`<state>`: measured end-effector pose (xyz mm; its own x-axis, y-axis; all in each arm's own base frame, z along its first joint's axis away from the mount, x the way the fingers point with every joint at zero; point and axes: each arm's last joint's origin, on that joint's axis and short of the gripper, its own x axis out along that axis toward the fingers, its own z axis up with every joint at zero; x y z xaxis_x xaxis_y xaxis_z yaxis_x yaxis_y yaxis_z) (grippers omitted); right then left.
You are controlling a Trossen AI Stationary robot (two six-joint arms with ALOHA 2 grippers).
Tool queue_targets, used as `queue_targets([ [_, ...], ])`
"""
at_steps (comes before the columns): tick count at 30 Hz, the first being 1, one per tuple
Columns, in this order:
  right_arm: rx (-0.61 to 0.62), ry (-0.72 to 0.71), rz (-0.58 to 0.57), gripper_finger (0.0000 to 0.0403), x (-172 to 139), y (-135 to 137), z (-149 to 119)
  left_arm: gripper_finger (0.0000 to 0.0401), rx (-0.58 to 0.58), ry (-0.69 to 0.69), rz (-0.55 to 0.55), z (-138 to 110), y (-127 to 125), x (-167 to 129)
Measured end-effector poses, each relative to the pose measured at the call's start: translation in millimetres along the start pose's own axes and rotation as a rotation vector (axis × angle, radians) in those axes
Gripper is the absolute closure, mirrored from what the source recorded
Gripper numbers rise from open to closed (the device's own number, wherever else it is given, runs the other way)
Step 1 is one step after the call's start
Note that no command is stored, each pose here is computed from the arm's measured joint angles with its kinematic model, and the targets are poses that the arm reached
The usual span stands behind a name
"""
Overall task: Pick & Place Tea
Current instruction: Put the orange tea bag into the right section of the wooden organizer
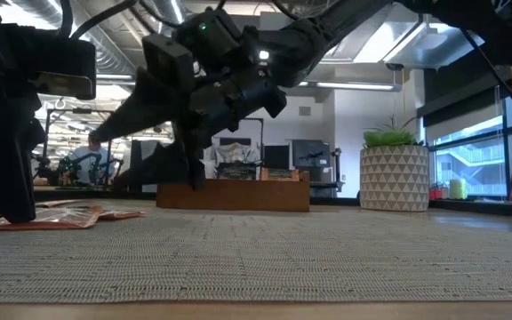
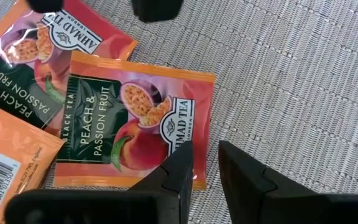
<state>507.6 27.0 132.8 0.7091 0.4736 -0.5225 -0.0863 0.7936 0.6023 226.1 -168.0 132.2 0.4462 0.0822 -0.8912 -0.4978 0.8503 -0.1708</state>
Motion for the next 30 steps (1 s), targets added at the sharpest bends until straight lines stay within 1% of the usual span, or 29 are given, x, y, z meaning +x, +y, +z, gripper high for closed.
queue_targets([
  [3, 0.004, 0.007, -0.002, 0.0112, 5.4, -0.4, 1.9, 0.0329, 0.018, 0.0, 0.0, 0.0, 0.0, 0.1],
  [5, 0.028, 0.028, -0.014, 0.012, 9.8, -2.9, 2.9, 0.0329, 0.028, -0.001, 0.0, 0.0, 0.0, 0.1],
  [10, 0.062, 0.079, -0.028, 0.0135, 22.3, -9.2, 2.9, 0.0329, 0.027, 0.0, -0.001, 0.2, 0.0, 0.1],
  [15, 0.07, 0.103, -0.021, 0.0139, 28.4, -9.7, 5.6, 0.0329, 0.028, 0.0, 0.0, 0.2, 0.0, 0.1],
  [22, 0.083, 0.121, -0.012, 0.0142, 28.9, -9.9, 4.1, 0.0329, 0.041, 0.0, 0.0, 0.2, 0.0, 0.1],
  [26, 0.082, 0.126, -0.013, 0.0163, 29.5, -8.9, 3.1, 0.0329, 0.046, -0.003, 0.001, 0.3, 0.0, 0.1],
  [30, 0.064, 0.121, -0.032, 0.02, 29.6, -9.4, 2.8, 0.0329, 0.046, -0.01, 0.004, 0.5, 0.1, 0.2],
])
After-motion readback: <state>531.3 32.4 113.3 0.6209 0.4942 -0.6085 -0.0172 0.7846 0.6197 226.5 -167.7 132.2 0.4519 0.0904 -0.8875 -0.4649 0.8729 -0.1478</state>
